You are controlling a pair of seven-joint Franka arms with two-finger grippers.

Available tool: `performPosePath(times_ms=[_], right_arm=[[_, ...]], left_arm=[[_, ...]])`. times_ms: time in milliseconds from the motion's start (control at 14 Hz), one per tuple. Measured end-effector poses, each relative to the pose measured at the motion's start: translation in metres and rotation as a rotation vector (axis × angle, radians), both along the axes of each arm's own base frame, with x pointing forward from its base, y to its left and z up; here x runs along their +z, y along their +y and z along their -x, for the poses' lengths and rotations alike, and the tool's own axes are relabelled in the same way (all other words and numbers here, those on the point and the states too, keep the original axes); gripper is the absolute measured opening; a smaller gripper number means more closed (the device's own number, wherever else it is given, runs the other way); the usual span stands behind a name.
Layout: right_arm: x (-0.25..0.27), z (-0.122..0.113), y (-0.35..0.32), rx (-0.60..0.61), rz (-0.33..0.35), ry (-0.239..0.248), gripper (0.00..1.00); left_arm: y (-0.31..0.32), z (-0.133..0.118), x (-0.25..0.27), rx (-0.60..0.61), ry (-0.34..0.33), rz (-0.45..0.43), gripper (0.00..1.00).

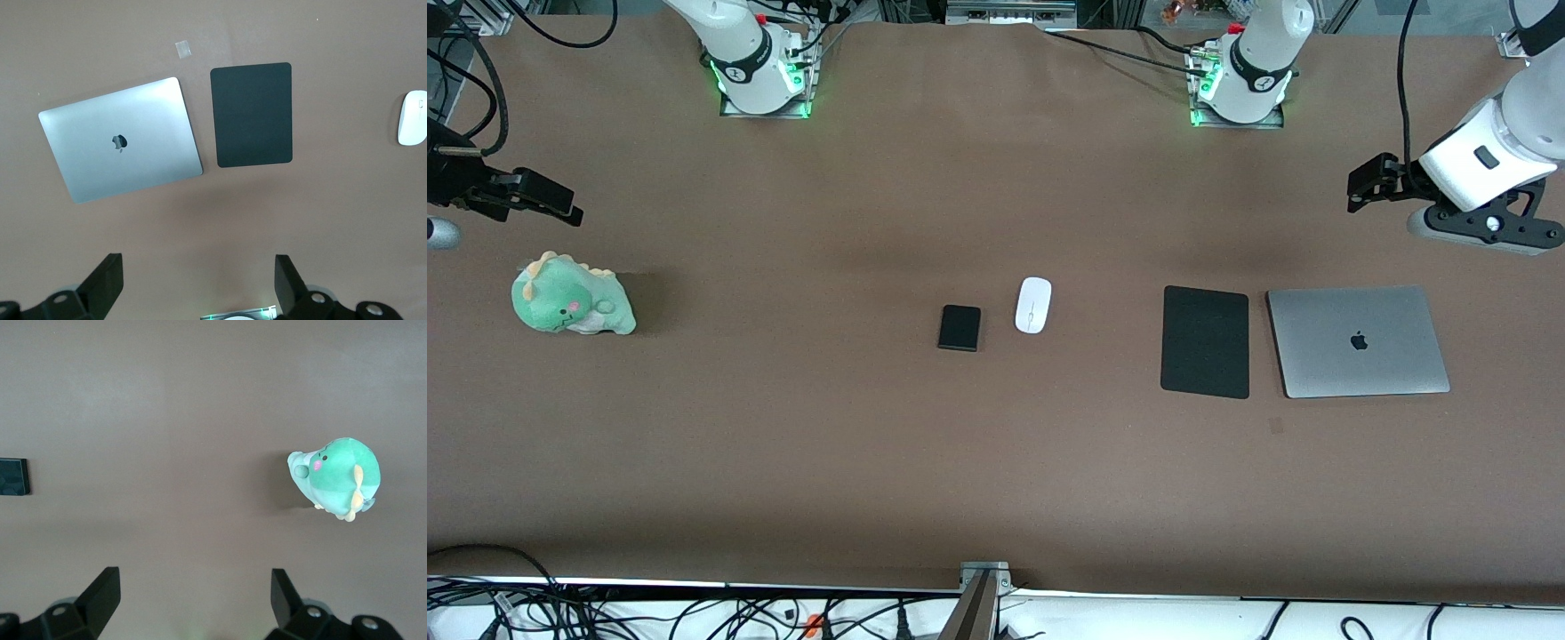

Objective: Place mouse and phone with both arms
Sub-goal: 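Move the left gripper to the white mouse while the right gripper starts reaching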

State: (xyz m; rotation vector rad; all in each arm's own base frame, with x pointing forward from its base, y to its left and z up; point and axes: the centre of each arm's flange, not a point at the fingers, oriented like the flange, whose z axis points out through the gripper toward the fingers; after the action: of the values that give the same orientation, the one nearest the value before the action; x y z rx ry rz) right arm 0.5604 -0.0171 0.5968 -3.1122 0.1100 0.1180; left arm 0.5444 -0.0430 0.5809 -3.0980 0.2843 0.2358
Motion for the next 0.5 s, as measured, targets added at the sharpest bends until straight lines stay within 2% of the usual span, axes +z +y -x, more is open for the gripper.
performPosePath(times_ms=[286,500], right_arm=[[-0.001,0.0,0.003,0.006,0.0,0.002,1.0],[-0.004,-0.002,0.007,0.015,0.0,0.008,1.0]], left_arm=[[-0.021,-0.008,-0.026,-0.036,0.052,0.007,1.0],[-0.054,-0.03,-0.067,-0.056,0.059,0.049,1.0]])
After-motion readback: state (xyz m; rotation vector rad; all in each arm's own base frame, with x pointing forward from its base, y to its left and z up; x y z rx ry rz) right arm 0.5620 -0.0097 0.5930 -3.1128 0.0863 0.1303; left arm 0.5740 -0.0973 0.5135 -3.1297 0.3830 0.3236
